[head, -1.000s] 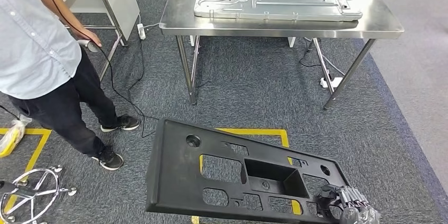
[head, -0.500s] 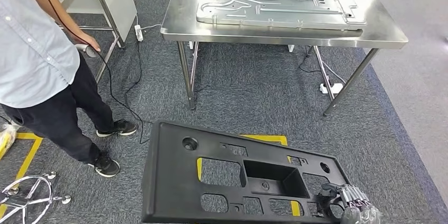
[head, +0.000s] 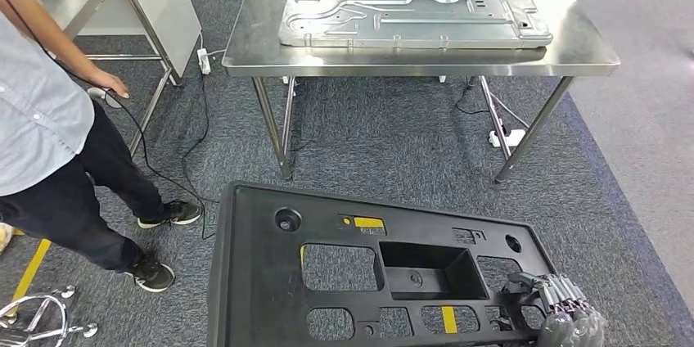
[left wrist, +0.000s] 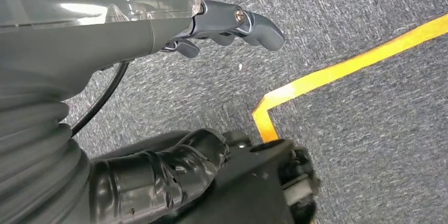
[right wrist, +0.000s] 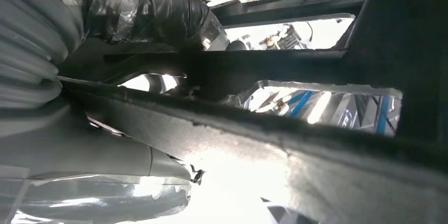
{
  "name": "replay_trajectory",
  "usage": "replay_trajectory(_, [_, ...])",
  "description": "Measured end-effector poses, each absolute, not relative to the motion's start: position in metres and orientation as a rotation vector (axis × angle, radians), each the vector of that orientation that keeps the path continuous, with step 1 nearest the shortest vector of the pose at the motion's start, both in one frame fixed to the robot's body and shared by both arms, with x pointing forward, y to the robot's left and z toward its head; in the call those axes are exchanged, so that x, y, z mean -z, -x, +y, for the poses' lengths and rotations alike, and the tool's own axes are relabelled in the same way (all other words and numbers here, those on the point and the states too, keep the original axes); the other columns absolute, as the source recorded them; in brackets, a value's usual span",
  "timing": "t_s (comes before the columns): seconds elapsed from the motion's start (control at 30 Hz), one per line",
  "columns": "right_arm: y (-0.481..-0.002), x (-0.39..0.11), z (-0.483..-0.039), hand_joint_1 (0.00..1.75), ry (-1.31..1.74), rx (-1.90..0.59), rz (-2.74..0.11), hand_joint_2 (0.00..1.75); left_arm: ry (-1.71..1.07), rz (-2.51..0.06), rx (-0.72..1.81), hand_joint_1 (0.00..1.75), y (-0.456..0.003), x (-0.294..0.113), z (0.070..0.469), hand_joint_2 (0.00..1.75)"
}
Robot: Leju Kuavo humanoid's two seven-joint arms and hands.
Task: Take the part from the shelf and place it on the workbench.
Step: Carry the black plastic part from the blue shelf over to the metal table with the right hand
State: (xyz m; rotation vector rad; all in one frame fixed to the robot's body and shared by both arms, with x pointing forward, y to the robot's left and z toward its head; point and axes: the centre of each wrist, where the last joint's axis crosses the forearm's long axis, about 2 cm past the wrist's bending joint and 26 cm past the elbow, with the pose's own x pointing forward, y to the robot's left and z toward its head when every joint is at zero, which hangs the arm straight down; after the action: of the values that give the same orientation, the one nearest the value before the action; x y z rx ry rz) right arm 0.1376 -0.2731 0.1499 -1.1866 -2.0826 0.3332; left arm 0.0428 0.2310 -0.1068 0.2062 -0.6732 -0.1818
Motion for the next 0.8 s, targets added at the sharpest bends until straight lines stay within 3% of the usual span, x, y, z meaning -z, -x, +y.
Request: replay_trajectory(0.8, [-0.156,-0.162,-0.294,1.75,1.254,-0.349,-2.127,1.75,-0.199,-0.678,0.2,0.0,-0.047,0.107,0.233,1.75])
